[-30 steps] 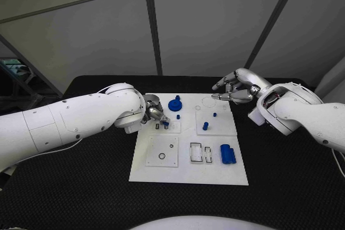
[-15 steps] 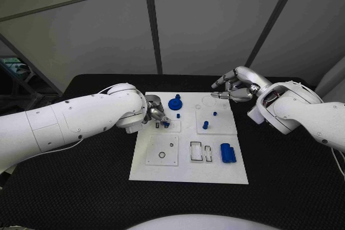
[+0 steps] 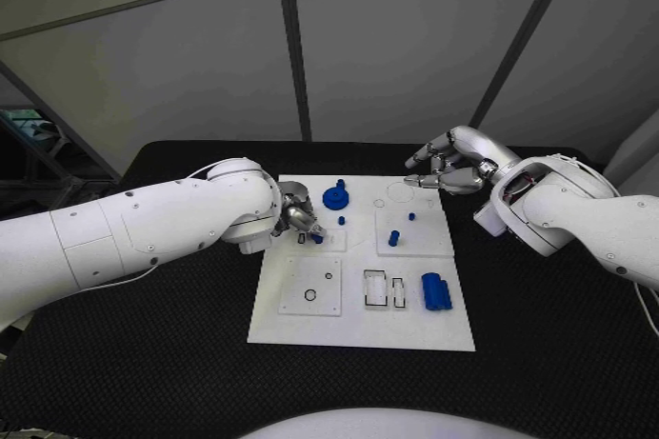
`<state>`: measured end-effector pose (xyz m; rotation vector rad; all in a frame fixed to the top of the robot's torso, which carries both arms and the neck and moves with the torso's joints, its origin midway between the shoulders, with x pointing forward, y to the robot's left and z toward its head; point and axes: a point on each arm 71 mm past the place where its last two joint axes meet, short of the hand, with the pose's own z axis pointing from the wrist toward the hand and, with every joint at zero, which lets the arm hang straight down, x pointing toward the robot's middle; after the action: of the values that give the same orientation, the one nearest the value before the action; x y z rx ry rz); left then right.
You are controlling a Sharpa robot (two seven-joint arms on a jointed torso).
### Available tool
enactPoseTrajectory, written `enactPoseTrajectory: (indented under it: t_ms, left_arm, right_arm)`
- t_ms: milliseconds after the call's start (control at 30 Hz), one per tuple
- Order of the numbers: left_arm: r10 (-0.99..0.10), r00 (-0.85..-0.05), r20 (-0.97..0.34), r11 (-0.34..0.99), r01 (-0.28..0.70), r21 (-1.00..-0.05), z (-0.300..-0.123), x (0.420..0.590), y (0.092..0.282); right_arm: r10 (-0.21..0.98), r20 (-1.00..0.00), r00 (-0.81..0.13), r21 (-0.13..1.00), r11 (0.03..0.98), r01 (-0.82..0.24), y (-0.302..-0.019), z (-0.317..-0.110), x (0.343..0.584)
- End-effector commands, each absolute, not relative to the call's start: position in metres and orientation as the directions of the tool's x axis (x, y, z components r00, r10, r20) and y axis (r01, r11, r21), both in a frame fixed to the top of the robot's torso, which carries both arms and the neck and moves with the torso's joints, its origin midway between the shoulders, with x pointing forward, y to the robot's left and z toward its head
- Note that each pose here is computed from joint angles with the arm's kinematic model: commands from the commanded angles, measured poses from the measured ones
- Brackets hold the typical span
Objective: Assemble the parts on the task board
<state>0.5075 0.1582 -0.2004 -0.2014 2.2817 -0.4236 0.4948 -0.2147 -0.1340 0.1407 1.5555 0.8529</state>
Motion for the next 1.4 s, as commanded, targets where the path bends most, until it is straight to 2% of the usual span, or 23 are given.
enactPoseTrajectory:
  t_ms: [33,1400]
  left_arm:
    - [-0.247,-0.682,-0.688,0.942,-0.004,-0.334,-0.2021,0.5063,0.1594]
    - [-0.202,-0.726,-0.657,0.955,0.003,-0.297,-0.2062,0.5069,0.1542]
  right_arm:
    - [0.552,-0.813,-0.188,0.577,0.716,-0.393,-0.2139,-0.1323,0.4948]
    - [0.544,-0.819,-0.18,0.569,0.732,-0.375,-0.2181,-0.1328,0.4949]
